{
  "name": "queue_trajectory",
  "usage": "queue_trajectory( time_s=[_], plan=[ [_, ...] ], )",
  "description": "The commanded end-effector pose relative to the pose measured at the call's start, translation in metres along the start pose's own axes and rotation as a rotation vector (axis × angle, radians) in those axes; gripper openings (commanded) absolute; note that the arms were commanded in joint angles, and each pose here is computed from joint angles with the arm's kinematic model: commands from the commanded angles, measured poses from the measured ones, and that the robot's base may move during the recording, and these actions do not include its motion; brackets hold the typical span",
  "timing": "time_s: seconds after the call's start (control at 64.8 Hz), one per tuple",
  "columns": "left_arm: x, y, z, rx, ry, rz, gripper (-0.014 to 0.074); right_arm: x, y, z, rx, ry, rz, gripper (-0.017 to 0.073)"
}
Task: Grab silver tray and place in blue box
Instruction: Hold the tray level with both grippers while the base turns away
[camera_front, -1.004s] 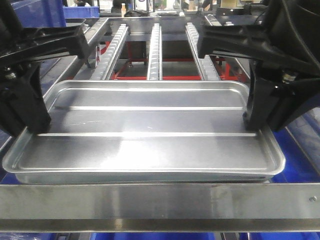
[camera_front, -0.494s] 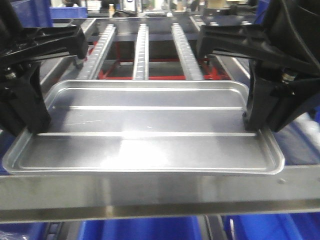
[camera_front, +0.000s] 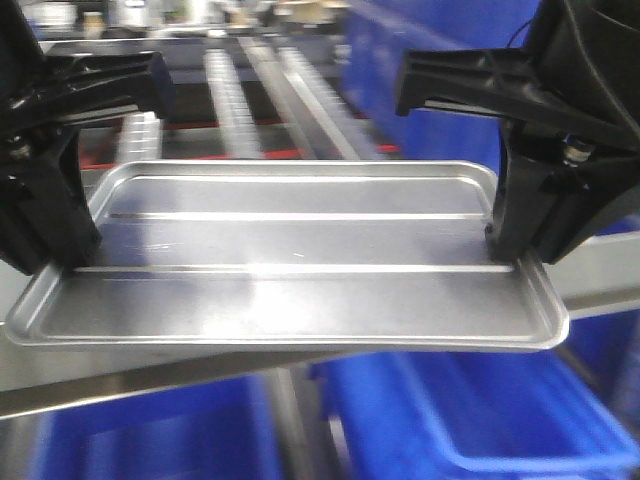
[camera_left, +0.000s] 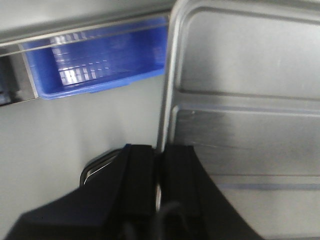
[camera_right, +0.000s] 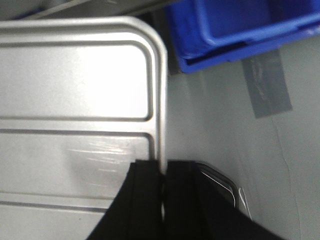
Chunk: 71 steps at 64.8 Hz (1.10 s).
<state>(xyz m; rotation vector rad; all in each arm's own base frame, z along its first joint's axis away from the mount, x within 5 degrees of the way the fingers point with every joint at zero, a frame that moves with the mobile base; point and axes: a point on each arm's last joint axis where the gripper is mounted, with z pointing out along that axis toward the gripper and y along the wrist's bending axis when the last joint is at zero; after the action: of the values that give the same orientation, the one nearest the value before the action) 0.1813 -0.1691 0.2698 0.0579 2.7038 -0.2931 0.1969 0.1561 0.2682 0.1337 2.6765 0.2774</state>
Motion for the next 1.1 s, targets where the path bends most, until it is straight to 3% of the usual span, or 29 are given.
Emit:
queue_trajectory(
  time_s=[0.0,1.081],
  plan=[
    [-0.0060,-0.0029,-0.0133,0.039,-0.063,0.000,-0.0010,-0.0083,0.0001,-0.0141,-0.023,-0.068,-0.019,0.0053],
    [-0.0060,-0.0029,-0.0133,0.039,-0.063,0.000,-0.0010,-0.0083,0.0001,-0.0141,-0.023,-0.068,-0.019,0.0053]
  ],
)
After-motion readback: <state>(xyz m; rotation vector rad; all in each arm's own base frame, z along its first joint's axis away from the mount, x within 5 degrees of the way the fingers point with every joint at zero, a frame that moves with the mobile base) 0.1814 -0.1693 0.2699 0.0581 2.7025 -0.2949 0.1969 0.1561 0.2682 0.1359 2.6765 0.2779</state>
